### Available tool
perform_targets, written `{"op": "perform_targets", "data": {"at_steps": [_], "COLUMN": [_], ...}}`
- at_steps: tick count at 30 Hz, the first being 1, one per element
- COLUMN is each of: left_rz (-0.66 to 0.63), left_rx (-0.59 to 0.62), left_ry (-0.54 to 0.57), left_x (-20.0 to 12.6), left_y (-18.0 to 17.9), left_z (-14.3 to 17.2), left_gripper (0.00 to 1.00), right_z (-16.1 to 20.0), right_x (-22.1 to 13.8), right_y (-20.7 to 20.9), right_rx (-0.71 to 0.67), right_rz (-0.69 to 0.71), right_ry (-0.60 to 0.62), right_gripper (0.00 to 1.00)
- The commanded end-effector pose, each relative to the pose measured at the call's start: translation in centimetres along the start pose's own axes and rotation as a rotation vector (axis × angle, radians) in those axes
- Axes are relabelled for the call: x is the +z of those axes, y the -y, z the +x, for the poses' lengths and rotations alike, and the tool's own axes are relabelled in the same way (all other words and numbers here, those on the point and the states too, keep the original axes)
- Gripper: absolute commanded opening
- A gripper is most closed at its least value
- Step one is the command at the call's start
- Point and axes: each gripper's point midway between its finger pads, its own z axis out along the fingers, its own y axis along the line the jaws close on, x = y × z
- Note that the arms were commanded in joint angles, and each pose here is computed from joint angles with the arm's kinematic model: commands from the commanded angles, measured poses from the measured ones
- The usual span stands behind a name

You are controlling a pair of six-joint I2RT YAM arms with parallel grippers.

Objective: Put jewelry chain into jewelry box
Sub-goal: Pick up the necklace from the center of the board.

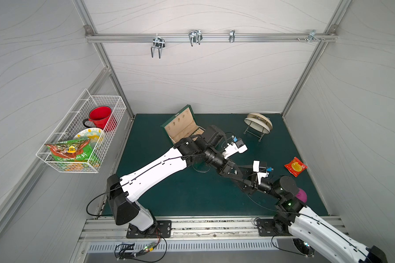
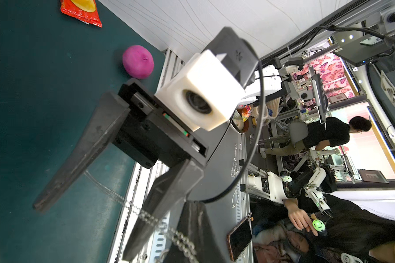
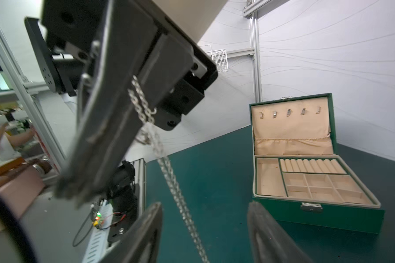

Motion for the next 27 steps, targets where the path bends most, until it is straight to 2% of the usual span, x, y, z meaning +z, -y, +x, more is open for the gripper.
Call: {"op": "perform_targets", "data": {"at_steps": [1,6,7,13,18,23,27], "left_rz": [0.054,0.031,0.023,-0.043,-0.087,-0.153,-0.215], "left_rx": [0.062,0.085,0.087,0.108,0.152,0.203,0.224], "left_ry": [0.04,0.056,0.058,0.098,0.195,0.284,0.321], "left_x": [-0.7,-1.5,-1.6,-2.3,-2.0,-1.2,-0.1], "left_y": [2.4,2.9,2.9,1.7,-0.7,-3.5,-6.3], "left_z": [-1.7,-1.5,-1.4,1.3,3.3,2.5,2.2], "left_gripper": [0.0,0.0,0.0,0.0,0.0,0.0,0.0], "right_z": [-1.5,-1.7,-1.8,-2.5,-3.3,-3.4,-3.2], "right_x": [0.4,0.4,0.3,-0.6,-0.8,-0.3,0.2], "right_y": [-0.1,0.7,0.7,1.8,1.9,1.9,2.3], "right_rx": [-0.014,-0.013,-0.015,-0.028,-0.07,-0.081,-0.066], "right_rz": [-0.002,0.048,0.053,0.151,0.186,0.186,0.194], "right_ry": [0.035,0.021,0.026,0.016,-0.057,-0.179,-0.23], "right_gripper": [0.4,0.04,0.0,0.0,0.0,0.0,0.0]}}
